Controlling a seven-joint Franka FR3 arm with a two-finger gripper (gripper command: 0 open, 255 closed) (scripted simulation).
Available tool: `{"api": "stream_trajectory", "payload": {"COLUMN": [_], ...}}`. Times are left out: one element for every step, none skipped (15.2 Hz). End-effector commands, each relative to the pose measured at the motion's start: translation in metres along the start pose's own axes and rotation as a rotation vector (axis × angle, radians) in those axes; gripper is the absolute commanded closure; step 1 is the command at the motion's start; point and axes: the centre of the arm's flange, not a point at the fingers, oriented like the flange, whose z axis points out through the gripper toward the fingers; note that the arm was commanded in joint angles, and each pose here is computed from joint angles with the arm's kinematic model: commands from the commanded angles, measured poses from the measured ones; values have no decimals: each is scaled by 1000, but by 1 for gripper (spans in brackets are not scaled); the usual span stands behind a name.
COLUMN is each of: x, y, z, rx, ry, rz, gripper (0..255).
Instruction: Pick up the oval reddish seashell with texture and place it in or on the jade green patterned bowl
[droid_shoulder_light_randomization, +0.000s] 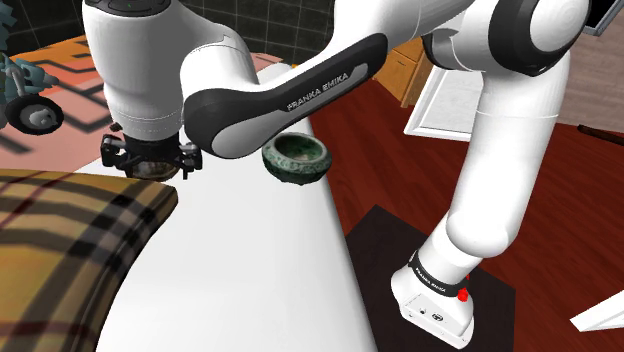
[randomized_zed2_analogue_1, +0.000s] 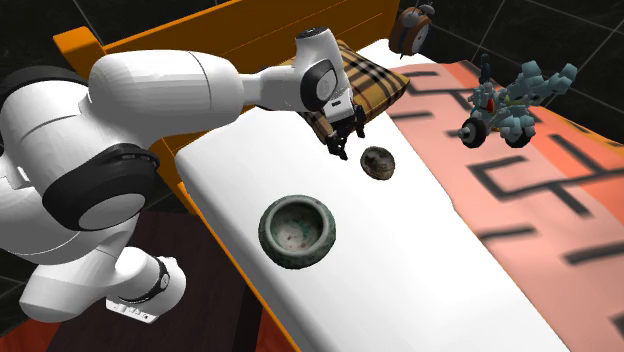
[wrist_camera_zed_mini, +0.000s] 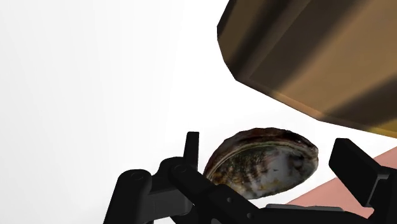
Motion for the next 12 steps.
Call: {"api": "stream_trajectory", "payload": {"x": [-1,-1,-1,-1,-1,-1,-1,-1,-1,-1,-1,-1], "y": [-1,-1,-1,-1,-1,-1,-1,-1,-1,-1,-1,-1], "z": [2,2,2,2,2,2,2,2,2,2,2,2], "rx": [0,0,0,0,0,0,0,0,0,0,0,0], "ry": [0,0,0,0,0,0,0,0,0,0,0,0], "rz": [0,0,0,0,0,0,0,0,0,0,0,0], "gripper": [0,0,0,0,0,0,255,255,255,255,255,255]}}
